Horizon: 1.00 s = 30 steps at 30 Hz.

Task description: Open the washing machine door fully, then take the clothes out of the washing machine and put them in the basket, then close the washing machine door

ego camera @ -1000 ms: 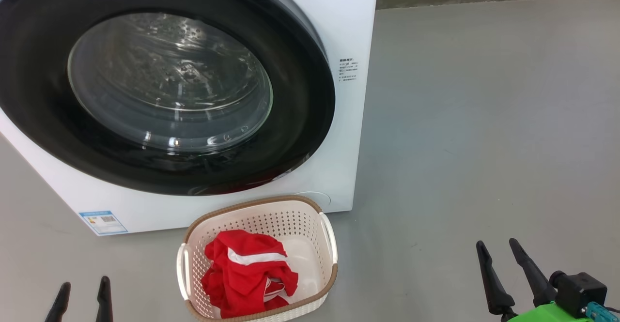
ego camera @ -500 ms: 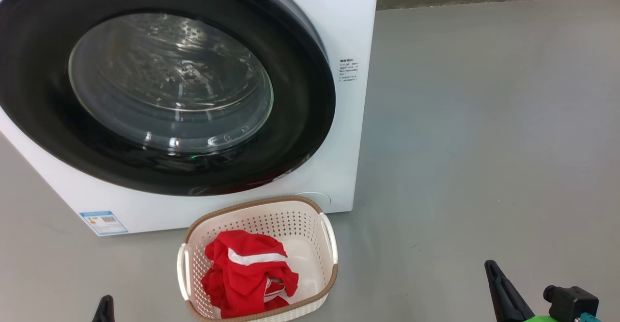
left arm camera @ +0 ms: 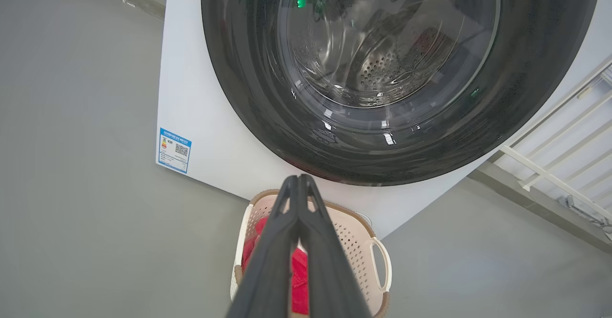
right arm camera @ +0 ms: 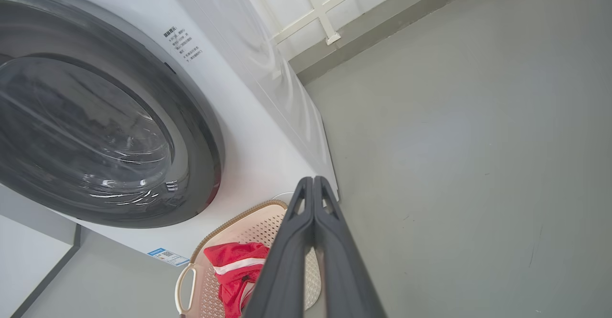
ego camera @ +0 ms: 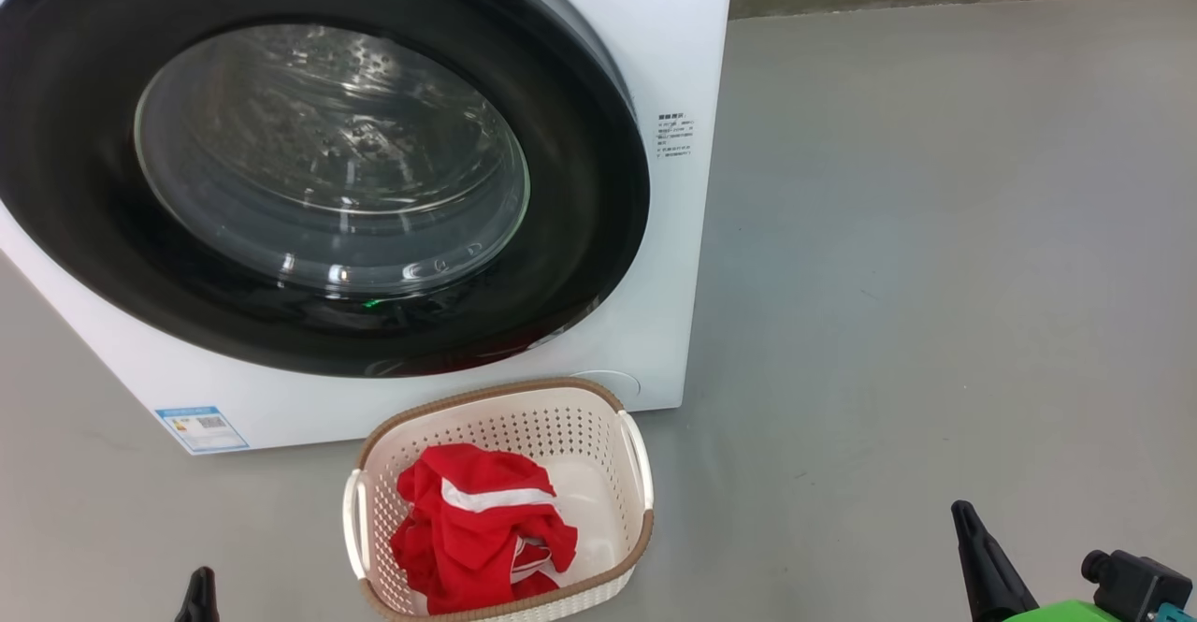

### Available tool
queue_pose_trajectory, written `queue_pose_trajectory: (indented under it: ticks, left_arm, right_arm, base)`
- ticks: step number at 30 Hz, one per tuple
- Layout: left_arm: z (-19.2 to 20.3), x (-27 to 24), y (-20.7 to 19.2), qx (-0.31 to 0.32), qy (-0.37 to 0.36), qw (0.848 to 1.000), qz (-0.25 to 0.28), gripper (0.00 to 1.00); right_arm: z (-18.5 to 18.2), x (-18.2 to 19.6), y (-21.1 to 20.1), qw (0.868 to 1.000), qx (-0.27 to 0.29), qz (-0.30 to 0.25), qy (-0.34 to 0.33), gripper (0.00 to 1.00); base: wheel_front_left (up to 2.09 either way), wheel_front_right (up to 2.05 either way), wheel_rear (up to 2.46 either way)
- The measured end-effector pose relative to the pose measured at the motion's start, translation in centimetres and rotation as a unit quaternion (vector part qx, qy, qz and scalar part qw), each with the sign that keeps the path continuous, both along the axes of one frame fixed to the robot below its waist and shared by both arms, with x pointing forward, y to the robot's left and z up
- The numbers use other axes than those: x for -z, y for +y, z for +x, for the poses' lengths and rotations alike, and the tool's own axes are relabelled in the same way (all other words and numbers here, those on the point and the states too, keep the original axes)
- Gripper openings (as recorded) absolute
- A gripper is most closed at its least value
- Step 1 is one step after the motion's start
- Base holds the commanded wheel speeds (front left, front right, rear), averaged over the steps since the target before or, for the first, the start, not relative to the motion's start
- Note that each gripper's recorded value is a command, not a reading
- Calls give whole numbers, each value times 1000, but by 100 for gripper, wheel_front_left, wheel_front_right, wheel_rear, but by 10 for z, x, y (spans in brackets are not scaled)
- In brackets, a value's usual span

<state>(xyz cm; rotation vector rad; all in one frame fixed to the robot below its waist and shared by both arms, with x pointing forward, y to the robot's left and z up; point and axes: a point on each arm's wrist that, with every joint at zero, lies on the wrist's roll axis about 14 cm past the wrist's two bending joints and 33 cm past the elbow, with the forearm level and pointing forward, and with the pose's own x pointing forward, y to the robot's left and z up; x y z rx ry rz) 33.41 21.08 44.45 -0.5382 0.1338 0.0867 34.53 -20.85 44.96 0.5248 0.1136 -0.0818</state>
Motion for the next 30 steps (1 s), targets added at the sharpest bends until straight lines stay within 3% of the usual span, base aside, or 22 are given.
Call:
queue_pose_trajectory:
  ticks: [17, 30]
  left_arm:
    - [7, -2, -2, -18, 1, 996, -91, 0]
    - [13, -6, -4, -27, -3, 986, -162, 0]
  right_arm:
    - [6, -4, -2, 996, 19, 86, -1, 0]
    - [8, -3, -4, 986, 35, 164, 1, 0]
  base:
    - [0, 0, 0]
    - [0, 0, 0]
